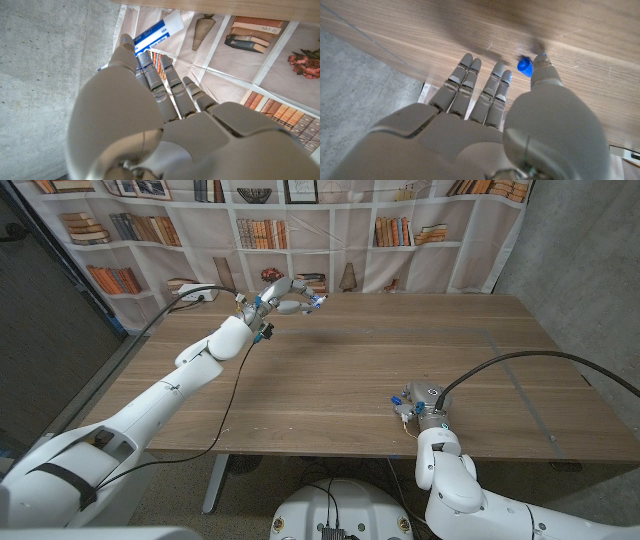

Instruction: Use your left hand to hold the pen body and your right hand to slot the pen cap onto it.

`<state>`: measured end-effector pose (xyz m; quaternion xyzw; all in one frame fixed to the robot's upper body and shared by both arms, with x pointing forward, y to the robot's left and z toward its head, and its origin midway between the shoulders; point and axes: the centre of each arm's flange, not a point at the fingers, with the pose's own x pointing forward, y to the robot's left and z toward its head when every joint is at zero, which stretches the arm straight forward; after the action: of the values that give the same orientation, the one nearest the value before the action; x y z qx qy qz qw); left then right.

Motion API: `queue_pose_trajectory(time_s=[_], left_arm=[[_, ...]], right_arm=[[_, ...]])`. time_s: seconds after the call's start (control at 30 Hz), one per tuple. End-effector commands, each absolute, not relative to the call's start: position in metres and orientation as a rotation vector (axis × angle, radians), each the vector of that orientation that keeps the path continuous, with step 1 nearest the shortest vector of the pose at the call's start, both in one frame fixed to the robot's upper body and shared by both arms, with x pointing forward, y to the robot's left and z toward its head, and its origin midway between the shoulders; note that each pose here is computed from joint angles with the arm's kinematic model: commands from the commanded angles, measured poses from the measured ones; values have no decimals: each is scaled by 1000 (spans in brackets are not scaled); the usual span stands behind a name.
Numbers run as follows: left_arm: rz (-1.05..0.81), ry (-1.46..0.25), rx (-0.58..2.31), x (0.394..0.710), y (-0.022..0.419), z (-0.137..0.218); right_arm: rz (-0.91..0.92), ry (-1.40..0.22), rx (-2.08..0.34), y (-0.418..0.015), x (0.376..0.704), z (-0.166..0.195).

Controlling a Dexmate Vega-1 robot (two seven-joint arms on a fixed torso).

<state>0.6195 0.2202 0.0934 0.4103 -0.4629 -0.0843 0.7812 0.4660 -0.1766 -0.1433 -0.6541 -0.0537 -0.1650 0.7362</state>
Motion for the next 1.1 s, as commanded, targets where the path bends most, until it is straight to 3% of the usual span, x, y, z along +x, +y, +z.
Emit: queue_pose_trajectory(time_s=[0.03, 1.1], left_arm=[[-185, -999, 882, 622, 221, 94], [-187, -981, 877, 623, 228, 88]], right_arm=[[-378, -111, -1443, -175, 470, -144], [-349, -68, -1444, -168, 476, -146]])
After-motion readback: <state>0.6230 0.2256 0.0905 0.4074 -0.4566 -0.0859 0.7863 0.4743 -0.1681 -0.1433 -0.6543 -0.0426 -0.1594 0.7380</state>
